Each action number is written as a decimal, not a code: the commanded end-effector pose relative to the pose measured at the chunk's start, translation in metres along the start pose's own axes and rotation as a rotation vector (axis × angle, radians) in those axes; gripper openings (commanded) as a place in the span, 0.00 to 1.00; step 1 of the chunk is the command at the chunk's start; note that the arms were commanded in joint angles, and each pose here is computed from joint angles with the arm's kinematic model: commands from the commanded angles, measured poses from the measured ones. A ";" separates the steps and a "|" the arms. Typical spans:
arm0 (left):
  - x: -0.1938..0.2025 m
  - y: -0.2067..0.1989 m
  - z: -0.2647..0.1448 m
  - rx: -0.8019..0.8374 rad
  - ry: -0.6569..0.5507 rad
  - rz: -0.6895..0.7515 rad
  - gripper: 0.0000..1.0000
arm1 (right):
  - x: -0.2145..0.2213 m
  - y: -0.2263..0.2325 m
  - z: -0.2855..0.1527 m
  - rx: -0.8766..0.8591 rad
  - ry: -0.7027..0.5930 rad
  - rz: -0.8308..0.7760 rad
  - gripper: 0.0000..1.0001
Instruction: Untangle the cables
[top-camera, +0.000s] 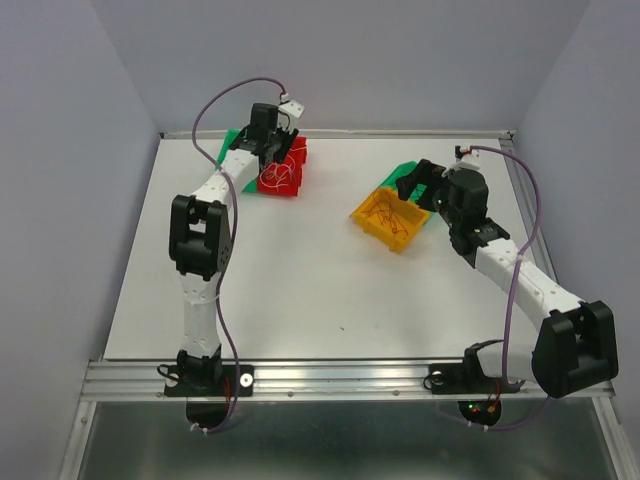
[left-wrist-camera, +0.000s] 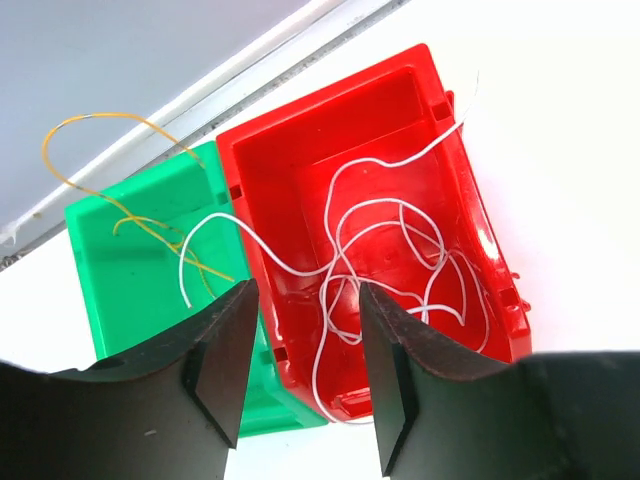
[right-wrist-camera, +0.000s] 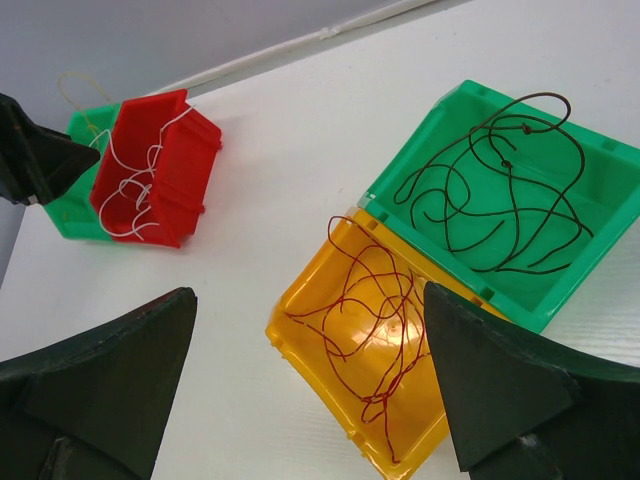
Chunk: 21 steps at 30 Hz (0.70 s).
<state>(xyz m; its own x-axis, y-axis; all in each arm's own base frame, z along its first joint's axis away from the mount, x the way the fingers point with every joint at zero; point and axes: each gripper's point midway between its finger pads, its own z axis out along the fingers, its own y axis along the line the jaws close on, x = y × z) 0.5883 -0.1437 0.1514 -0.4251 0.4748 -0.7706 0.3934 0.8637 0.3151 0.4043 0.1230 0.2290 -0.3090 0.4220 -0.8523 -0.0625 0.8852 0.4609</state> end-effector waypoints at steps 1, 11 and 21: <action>-0.039 0.027 -0.039 -0.045 -0.121 -0.025 0.57 | -0.012 0.007 -0.007 -0.036 -0.059 -0.004 1.00; -0.065 0.012 -0.160 -0.008 -0.484 -0.079 0.70 | -0.034 0.015 -0.050 -0.107 -0.182 -0.069 1.00; -0.027 0.007 -0.249 -0.048 -0.559 -0.191 0.75 | -0.048 0.014 -0.095 -0.149 -0.309 -0.104 1.00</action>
<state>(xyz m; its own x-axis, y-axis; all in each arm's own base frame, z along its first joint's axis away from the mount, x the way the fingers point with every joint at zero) 0.4220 -0.1194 0.2888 -0.0442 0.2343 -0.9712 0.3627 0.9095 0.2029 0.3360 0.1002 0.2859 -0.0729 0.4118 -0.9084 -0.1900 0.8884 0.4180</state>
